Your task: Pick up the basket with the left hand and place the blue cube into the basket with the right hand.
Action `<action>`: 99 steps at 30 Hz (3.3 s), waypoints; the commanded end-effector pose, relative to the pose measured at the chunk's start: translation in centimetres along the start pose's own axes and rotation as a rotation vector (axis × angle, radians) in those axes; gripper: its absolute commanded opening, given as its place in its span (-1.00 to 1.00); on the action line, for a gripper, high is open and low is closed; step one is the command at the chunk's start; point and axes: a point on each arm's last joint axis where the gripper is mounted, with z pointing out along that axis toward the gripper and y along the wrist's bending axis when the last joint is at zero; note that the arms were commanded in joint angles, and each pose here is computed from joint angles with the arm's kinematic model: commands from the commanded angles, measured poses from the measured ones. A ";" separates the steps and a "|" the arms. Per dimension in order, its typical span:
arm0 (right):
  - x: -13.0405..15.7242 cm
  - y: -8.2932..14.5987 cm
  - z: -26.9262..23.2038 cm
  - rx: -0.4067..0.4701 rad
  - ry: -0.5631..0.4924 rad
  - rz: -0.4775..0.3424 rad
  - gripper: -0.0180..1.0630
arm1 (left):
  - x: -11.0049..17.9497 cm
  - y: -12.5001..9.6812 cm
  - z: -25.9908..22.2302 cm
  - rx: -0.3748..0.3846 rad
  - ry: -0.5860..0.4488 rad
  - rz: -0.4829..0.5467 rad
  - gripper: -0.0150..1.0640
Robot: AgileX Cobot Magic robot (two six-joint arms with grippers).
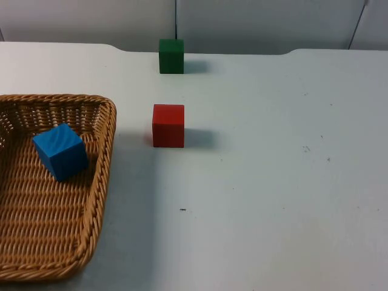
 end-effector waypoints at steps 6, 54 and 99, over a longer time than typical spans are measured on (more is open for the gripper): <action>3.0 0.4 -2.7 0.003 0.034 0.065 0.65 | 0.0 -0.1 0.0 0.013 -0.009 0.001 0.59; 8.2 0.7 -7.7 0.052 0.158 0.141 0.98 | 0.0 -0.1 0.0 0.019 -0.011 0.005 0.98; 8.2 1.4 -8.0 0.762 0.244 0.438 0.97 | 0.0 -0.1 0.0 0.019 -0.011 0.005 0.98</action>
